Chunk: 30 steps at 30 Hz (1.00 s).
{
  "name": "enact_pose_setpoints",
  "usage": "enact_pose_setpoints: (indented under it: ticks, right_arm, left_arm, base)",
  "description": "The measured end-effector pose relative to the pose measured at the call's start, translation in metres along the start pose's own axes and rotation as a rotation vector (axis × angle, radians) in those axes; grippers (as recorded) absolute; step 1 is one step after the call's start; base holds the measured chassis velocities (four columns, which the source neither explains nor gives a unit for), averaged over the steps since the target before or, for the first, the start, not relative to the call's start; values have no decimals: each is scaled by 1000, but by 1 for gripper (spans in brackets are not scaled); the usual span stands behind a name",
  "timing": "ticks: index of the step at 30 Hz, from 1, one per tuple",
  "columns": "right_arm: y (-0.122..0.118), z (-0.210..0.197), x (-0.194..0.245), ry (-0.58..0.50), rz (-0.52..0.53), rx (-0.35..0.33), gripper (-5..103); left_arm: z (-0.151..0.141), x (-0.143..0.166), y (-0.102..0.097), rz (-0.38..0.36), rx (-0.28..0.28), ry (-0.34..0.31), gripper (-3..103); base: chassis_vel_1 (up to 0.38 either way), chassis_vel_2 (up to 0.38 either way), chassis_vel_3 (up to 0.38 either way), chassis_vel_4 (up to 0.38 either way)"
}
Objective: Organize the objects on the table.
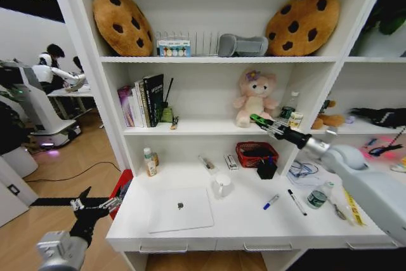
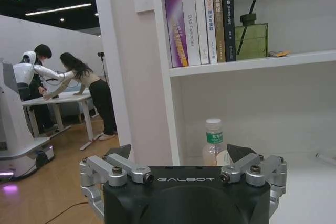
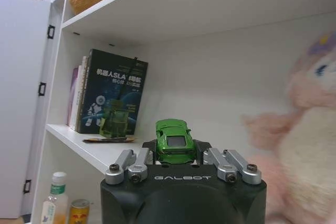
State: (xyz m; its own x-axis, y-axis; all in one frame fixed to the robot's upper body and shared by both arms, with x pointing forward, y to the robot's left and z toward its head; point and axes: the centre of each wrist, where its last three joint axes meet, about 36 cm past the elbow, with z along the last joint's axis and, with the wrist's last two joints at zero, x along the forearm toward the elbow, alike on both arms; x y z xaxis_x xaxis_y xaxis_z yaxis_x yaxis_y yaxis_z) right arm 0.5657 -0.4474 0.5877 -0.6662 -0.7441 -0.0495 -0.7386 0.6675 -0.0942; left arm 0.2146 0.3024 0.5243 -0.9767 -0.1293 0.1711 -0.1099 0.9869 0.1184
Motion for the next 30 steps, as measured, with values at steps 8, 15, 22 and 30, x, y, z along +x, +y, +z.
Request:
enact_pose_setpoints:
  ticks: [8,15,22,30]
  right_arm:
    - [-15,-4,-99,9,-147,-24,36]
    - [-24,16,-147,81,-215,-60,36]
    - [-29,17,-157,119,-219,-53,36]
    - [-37,19,-163,143,-214,-46,36]
  left_arm:
    - [0,0,0,0,0,0,100]
    - [0,0,0,0,0,0,100]
    - [0,0,0,0,0,0,100]
    - [0,0,0,0,0,0,100]
  base:
    - [0,0,0,0]
    - [0,0,0,0]
    - [0,0,0,0]
    - [0,0,0,0]
